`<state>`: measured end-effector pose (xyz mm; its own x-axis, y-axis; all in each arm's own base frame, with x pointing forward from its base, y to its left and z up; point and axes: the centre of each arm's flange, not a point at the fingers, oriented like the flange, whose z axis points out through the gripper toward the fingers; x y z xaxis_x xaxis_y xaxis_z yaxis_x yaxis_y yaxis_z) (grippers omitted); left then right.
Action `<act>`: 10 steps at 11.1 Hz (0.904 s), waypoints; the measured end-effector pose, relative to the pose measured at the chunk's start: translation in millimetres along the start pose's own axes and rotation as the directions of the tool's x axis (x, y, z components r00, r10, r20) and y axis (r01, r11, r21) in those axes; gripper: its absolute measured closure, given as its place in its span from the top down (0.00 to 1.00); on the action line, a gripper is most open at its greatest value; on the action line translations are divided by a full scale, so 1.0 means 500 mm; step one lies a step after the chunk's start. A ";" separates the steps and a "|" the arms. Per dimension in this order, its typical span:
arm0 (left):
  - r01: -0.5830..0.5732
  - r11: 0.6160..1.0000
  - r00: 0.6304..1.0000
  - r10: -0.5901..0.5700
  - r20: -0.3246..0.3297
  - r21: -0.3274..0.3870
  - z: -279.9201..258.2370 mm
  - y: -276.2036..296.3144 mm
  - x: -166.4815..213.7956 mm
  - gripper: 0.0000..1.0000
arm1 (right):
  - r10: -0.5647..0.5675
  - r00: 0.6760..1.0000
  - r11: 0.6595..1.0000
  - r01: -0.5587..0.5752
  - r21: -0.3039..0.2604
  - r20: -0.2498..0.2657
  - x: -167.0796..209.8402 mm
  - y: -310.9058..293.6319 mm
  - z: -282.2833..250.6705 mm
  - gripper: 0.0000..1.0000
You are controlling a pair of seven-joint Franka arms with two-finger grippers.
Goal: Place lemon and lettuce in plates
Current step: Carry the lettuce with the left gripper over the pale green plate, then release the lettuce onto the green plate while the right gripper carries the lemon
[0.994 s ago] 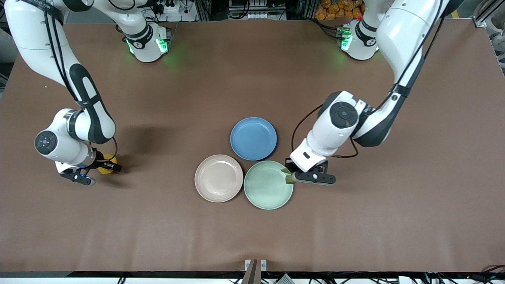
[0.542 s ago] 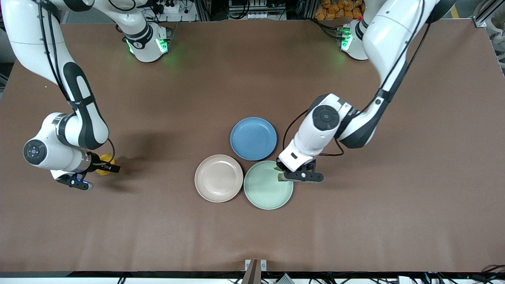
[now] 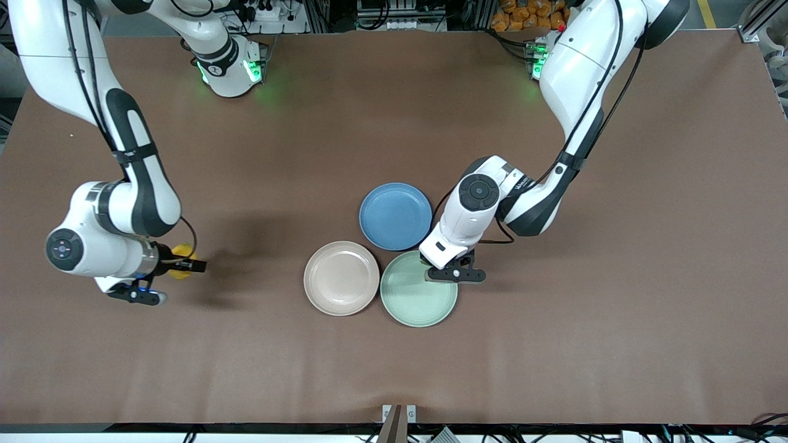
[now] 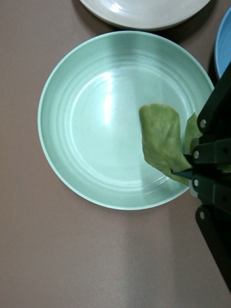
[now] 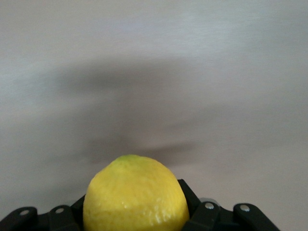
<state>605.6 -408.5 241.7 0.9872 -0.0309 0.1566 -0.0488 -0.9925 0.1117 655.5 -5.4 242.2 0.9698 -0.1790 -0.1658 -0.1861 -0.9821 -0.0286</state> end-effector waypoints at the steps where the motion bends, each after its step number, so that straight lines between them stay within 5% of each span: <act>1: 0.000 1.000 1.000 0.000 -0.002 -0.001 -0.001 0.002 0.001 0.04 | -0.018 1.000 1.000 0.018 0.017 -0.001 -0.004 -0.031 0.000 0.63; 3: -0.008 1.000 1.000 0.008 -0.002 -0.003 -0.002 0.013 -0.005 0.07 | -0.059 0.998 0.997 0.059 0.042 -0.011 -0.012 -0.102 -0.011 0.63; 10: 0.060 0.998 0.996 -0.062 -0.066 -0.029 -0.066 0.010 0.041 0.97 | -0.234 0.969 0.969 0.239 0.067 -0.074 -0.083 -0.398 -0.062 0.63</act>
<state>620.4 -410.3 278.0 0.9760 0.0381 0.2142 0.0059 -0.9888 0.1491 657.4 195.7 285.1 0.9953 0.0520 -0.0815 0.0408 -0.9903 -0.1329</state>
